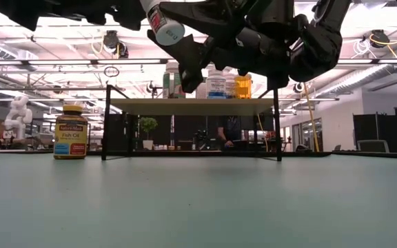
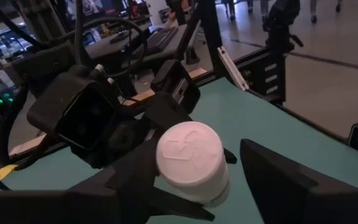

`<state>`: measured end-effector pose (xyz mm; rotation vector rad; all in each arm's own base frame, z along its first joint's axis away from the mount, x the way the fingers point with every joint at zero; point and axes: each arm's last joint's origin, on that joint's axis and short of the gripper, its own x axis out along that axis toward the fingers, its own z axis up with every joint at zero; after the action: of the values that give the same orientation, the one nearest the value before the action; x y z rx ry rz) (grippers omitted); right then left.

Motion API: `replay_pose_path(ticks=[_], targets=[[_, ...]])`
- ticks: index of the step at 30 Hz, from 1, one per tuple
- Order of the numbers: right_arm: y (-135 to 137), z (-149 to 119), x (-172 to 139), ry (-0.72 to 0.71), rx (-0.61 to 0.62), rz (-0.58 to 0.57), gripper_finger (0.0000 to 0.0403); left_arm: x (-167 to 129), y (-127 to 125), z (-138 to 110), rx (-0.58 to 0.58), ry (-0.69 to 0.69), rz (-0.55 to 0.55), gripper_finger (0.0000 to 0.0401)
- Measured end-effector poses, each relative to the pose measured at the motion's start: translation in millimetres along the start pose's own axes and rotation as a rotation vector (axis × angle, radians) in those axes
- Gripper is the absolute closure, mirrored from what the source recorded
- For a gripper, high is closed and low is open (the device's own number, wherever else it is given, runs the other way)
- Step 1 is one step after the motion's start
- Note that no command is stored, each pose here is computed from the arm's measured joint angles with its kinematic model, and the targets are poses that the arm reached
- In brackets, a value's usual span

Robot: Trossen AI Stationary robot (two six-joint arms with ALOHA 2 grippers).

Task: Pick and place medicine bottles onto shelf by color
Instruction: Put the white medicine bottle on the shelf

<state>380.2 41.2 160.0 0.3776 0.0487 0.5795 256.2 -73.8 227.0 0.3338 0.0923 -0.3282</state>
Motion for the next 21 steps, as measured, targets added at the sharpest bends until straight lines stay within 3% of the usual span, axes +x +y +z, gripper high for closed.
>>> replay_pose_path(ticks=[7, 11, 21], targets=[[0.1, -0.8, 0.0, 0.003, -0.027, 0.001, 0.0244, -0.6, 7.5, -2.6, -0.066, -0.004, -0.023, 0.0237], [0.0, -0.6, -0.2, 0.000, -0.050, 0.000, 0.0243, -0.9, 10.5, -3.8, -0.097, -0.003, -0.028, 0.0250], [-0.4, 2.3, 1.1, -0.026, -0.118, -0.025, 0.0242, -1.0, 9.8, -3.4, -0.142, -0.017, -0.079, 0.0155]])
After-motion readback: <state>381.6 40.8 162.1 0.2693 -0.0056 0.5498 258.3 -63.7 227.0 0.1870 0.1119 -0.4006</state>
